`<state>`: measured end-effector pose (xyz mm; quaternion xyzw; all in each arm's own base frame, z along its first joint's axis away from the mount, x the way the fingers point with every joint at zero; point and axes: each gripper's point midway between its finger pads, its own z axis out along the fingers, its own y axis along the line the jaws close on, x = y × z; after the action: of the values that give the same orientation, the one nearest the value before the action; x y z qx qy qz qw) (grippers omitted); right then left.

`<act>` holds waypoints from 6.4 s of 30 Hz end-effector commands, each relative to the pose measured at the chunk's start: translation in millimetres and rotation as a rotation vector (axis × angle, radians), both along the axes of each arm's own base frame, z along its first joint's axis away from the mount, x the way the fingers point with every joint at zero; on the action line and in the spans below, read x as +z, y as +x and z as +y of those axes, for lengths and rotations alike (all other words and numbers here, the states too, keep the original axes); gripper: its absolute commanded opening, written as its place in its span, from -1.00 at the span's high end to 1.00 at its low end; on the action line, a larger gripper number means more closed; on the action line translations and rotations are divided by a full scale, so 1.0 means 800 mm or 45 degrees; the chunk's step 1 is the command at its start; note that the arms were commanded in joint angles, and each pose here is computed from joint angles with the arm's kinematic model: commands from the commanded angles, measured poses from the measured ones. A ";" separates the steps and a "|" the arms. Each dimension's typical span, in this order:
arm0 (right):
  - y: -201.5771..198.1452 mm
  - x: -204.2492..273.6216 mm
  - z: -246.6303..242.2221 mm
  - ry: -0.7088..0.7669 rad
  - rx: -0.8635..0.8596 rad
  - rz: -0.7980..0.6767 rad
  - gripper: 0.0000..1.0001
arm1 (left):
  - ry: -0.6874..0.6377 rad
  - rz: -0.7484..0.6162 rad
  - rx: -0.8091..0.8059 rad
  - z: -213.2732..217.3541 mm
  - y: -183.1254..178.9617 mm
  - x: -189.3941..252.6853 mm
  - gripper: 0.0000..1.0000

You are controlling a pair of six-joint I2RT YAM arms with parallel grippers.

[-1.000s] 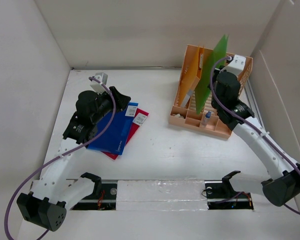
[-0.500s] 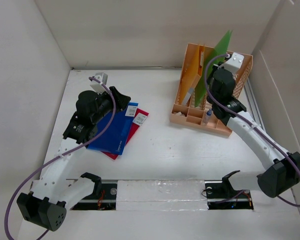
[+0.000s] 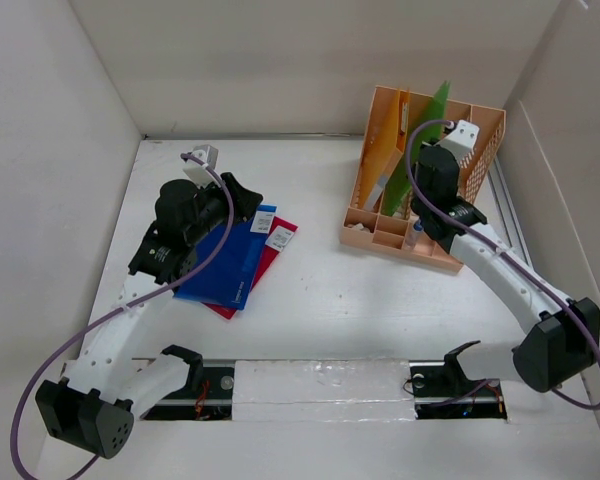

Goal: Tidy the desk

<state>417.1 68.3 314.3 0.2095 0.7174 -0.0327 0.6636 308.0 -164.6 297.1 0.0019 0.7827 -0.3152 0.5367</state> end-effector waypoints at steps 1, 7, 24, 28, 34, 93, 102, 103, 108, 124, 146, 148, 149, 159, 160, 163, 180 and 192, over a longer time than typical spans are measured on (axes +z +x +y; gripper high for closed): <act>-0.004 0.011 0.003 0.063 0.013 -0.009 0.61 | -0.010 -0.057 0.005 0.001 0.003 0.014 0.31; -0.018 0.038 0.012 0.128 0.095 -0.025 -0.17 | -0.006 -0.062 0.024 0.004 0.004 0.014 0.27; -0.102 0.061 0.221 0.360 0.929 -0.115 1.00 | -0.008 -0.070 0.133 0.022 0.007 0.020 0.27; -0.089 0.007 0.299 0.375 1.083 0.028 0.35 | -0.002 -0.072 0.170 0.028 0.007 0.022 0.26; -0.057 -0.104 0.382 0.398 1.209 0.302 -0.28 | -0.006 -0.103 0.175 0.032 0.002 0.031 0.26; -0.088 -0.315 0.517 0.589 1.364 0.869 0.06 | -0.004 -0.113 0.090 0.020 -0.004 0.033 0.26; -0.102 -0.350 0.510 0.621 1.323 0.967 0.34 | -0.013 -0.127 0.075 0.018 -0.007 0.037 0.26; -0.098 -0.351 0.508 0.639 1.322 0.973 0.44 | -0.012 -0.125 0.083 0.019 -0.006 0.036 0.26; -0.110 -0.361 0.524 0.717 1.397 1.028 0.59 | -0.011 -0.129 0.088 0.020 -0.007 0.037 0.26; -0.106 -0.356 0.524 0.858 1.478 1.028 1.00 | -0.001 -0.119 0.085 0.020 -0.005 0.035 0.27; -0.168 -0.266 0.403 0.816 1.351 0.794 0.89 | 0.004 -0.122 0.096 0.021 -0.002 0.033 0.27; -0.166 -0.268 0.411 0.805 1.370 0.821 0.19 | 0.007 -0.104 0.086 0.018 0.000 0.029 0.27; -0.165 -0.268 0.416 0.805 1.394 0.820 0.11 | 0.004 -0.107 0.075 0.017 -0.002 0.030 0.27; -0.141 -0.292 0.471 0.751 1.419 0.865 0.06 | 0.009 -0.118 0.101 0.022 -0.002 0.031 0.26; -0.140 -0.315 0.472 0.743 1.400 0.908 0.05 | 0.007 -0.113 0.092 0.020 -0.003 0.030 0.27; -0.133 -0.338 0.476 0.739 1.352 0.952 0.04 | 0.001 -0.125 0.088 0.020 -0.004 0.034 0.27; -0.144 -0.347 0.507 0.926 1.457 1.003 1.00 | 0.007 -0.134 0.101 0.024 -0.006 0.036 0.27; -0.185 -0.207 0.438 0.941 1.530 0.702 1.00 | 0.007 -0.122 0.089 0.020 -0.003 0.032 0.27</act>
<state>271.8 429.1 117.3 -0.0133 0.8349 0.5088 0.2095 305.1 -148.6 309.3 -0.0168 0.7720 -0.2892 0.5658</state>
